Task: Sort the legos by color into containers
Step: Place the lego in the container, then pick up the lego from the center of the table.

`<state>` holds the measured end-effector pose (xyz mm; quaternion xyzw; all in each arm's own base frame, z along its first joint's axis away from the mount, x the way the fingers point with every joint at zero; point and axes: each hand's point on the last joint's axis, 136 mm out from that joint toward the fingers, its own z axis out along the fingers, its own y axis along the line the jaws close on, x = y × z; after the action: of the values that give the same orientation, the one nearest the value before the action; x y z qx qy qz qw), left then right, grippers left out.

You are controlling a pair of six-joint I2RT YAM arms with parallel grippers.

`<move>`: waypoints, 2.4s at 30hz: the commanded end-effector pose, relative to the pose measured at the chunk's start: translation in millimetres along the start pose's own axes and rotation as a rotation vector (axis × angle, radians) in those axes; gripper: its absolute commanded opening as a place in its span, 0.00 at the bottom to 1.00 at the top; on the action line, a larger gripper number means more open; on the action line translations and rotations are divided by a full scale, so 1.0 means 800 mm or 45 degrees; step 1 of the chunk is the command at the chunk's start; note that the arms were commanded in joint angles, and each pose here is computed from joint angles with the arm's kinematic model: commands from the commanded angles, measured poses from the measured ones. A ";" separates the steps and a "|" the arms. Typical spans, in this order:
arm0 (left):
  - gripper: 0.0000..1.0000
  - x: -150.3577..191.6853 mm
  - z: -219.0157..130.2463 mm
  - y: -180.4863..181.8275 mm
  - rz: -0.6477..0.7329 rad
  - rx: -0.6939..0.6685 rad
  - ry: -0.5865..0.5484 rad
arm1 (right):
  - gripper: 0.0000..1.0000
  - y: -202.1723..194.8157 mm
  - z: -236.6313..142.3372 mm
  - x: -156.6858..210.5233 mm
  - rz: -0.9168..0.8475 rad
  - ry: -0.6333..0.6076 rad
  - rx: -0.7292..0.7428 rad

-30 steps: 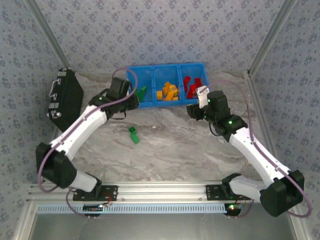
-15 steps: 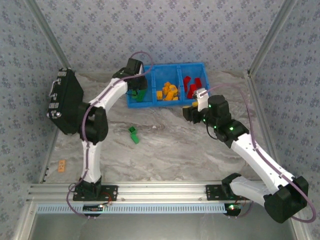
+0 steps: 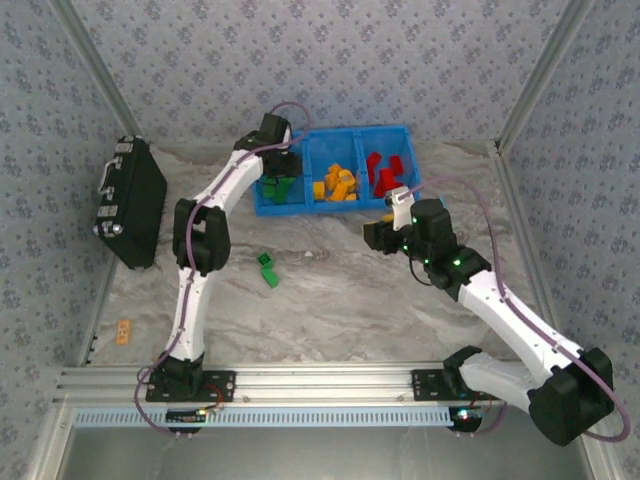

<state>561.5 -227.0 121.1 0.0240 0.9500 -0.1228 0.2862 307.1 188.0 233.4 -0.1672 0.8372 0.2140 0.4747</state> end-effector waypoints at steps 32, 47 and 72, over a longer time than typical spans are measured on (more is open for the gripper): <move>0.50 0.252 -0.170 0.060 -0.154 -0.048 0.088 | 0.54 0.031 0.019 0.019 -0.023 0.094 -0.017; 0.57 0.289 -0.125 0.052 -0.310 -0.026 0.232 | 0.55 0.029 0.019 0.036 -0.038 0.135 0.003; 0.51 0.318 -0.102 0.058 -0.282 -0.123 0.337 | 0.55 0.026 0.033 0.038 -0.093 0.151 -0.001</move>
<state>310.8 -166.7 37.9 -0.0798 0.9792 -0.1100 0.1504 297.1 217.4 196.2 -0.2060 0.8612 0.1926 0.4229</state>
